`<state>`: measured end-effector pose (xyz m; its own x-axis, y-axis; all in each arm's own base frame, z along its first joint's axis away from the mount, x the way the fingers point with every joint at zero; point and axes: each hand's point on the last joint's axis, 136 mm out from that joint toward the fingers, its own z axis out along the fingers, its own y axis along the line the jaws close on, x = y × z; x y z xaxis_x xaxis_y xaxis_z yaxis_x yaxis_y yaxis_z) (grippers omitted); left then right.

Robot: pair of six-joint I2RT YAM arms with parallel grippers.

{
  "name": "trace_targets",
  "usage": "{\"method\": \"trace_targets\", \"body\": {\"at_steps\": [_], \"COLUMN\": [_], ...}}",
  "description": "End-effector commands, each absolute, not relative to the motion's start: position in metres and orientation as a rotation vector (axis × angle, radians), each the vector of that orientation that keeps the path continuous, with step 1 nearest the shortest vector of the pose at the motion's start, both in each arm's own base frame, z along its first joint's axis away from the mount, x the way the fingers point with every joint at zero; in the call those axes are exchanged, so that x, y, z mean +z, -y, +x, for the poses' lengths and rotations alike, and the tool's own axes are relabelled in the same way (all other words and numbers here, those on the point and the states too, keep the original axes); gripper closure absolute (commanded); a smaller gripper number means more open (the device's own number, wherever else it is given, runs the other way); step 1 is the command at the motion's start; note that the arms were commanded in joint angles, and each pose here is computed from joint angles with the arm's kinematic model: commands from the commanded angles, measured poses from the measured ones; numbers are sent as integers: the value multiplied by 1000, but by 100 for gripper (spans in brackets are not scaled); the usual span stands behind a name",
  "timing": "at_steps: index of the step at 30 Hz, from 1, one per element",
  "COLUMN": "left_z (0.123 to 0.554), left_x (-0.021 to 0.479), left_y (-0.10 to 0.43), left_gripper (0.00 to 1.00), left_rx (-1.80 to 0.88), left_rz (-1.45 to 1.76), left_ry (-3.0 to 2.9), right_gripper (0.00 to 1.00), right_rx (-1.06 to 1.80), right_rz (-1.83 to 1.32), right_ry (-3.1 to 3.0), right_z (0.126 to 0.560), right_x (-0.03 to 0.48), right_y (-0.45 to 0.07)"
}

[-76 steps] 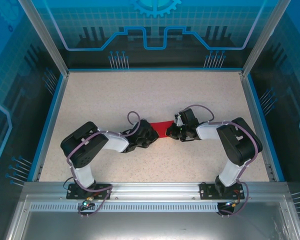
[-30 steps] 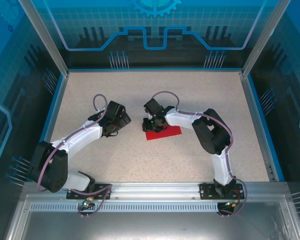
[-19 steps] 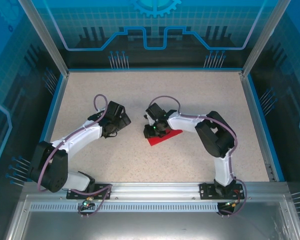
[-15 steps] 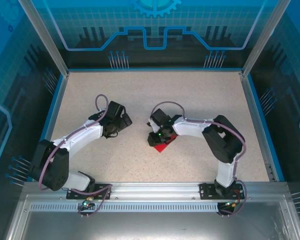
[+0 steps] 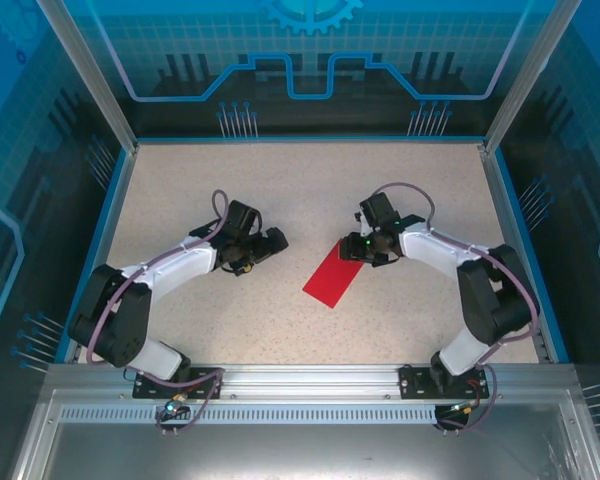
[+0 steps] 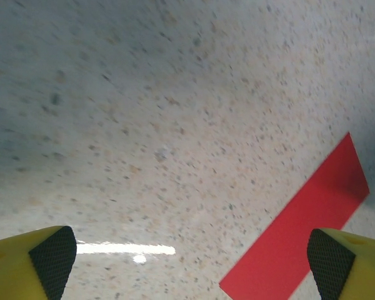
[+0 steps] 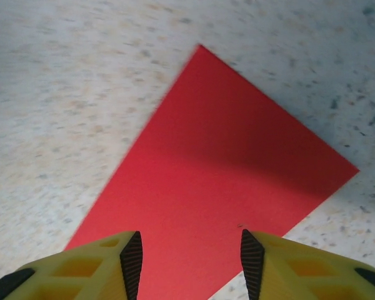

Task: Fold a paper plane with a square sheet of paper (pick it up from the middle)
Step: Rotate the square sheet of paper at the center of the table.

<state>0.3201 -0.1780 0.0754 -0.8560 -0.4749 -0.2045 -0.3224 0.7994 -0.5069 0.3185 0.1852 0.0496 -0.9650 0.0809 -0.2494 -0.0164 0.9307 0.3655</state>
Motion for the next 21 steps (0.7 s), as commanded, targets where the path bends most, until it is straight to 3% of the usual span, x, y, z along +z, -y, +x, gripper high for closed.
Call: {"method": "trace_targets", "body": {"at_steps": [1,14,21], "left_z": [321,309,284], "left_x": [83,76,63], "left_y": [202,224,250], "left_gripper": [2,2,10], "left_rx": [-811,-848,-946], "left_rz": [-557,-488,-502], "left_ry": [-2672,-2738,-2800], "right_gripper": [54,60,61], "right_rx": [487,590,680], "right_rz": [135,3,-104], "right_ry": [-2891,-2958,-2855], "right_z": [323,343,352], "right_x": [33,-3,41], "right_y": [-180,-211,-231]}}
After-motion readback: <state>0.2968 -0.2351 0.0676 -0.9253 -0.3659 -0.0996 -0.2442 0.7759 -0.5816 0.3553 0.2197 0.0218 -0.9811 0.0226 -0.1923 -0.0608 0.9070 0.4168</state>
